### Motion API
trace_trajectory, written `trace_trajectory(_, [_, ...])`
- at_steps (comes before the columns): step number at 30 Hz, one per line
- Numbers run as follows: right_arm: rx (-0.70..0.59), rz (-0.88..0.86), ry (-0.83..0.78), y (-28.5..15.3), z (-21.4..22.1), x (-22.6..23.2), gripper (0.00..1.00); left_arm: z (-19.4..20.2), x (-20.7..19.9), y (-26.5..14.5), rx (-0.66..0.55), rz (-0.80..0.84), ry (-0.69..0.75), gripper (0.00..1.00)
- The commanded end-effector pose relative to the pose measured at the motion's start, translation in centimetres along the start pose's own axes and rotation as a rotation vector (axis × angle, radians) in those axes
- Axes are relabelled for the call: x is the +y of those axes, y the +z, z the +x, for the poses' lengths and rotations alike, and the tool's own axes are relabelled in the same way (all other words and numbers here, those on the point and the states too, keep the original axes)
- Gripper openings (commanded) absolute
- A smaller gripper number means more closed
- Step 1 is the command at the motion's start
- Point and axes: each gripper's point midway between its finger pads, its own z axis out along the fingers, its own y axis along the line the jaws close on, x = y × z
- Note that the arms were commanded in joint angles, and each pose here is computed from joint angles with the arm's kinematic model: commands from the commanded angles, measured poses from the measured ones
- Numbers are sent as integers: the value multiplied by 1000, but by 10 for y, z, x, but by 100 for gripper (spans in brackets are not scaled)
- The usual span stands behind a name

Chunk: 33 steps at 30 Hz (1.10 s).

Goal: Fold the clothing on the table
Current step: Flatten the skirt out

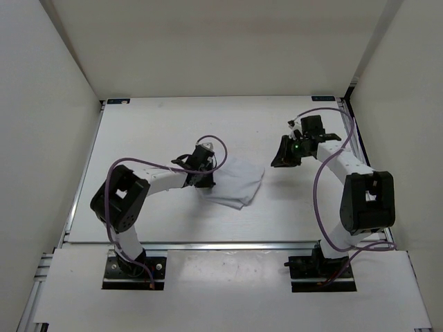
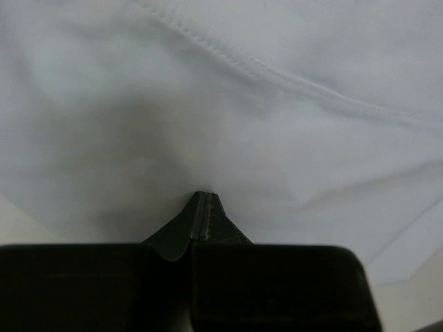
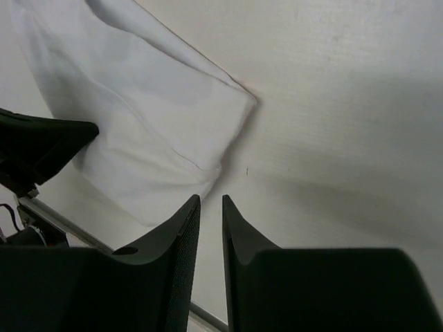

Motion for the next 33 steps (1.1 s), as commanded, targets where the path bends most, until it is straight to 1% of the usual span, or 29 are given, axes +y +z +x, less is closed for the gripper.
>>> trace_trajectory(1, [26,-13,51,-3,16,2,24,31,2,-29,96,20,30,0])
trace_trajectory(3, [47,-10,92,2,24,-3,24,45,-5,-36,123,53,18,0])
trace_trajectory(4, [54,-17,109,5,28,-5,26,54,-6,-41,137,67,23,0])
trace_trajectory(5, [54,-29,126,6,28,-3,29,57,-5,-46,136,74,9,0])
trace_trajectory(6, [60,-27,145,9,32,-4,30,60,-3,-48,142,74,0,0])
trace_trajectory(8, [58,-27,153,15,31,-2,32,56,-7,-58,124,110,-26,0])
trace_trajectory(10, [72,-32,162,25,32,1,34,49,-5,-64,97,136,-55,3])
trace_trajectory(11, [75,-49,165,28,30,4,36,46,-6,-70,84,151,-68,7])
trace_trajectory(13, [93,-91,185,41,29,14,36,31,-7,-77,40,192,-104,25])
trace_trajectory(14, [85,-112,181,45,24,14,37,22,-5,-83,15,198,-123,39])
trace_trajectory(15, [75,-116,184,47,18,16,38,14,-6,-87,-6,215,-124,47])
trace_trajectory(16, [79,-139,177,50,14,23,38,4,-1,-90,-35,217,-134,51])
trace_trajectory(18, [92,-146,174,57,11,23,39,-9,4,-96,-73,224,-123,59])
trace_trajectory(20, [91,-156,168,60,4,26,40,-20,15,-98,-101,206,-129,59])
trace_trajectory(22, [102,-167,184,68,3,26,39,-29,39,-98,-130,147,-151,58])
trace_trajectory(23, [100,-194,177,68,1,33,39,-28,45,-99,-131,137,-142,58])
trace_trajectory(25, [119,-197,193,76,4,30,39,-37,71,-102,-161,75,-170,58])
trace_trajectory(28, [156,-223,208,86,9,34,40,-36,96,-104,-173,25,-173,58])
trace_trajectory(33, [200,-211,209,94,23,37,39,-41,112,-108,-195,-3,-180,58])
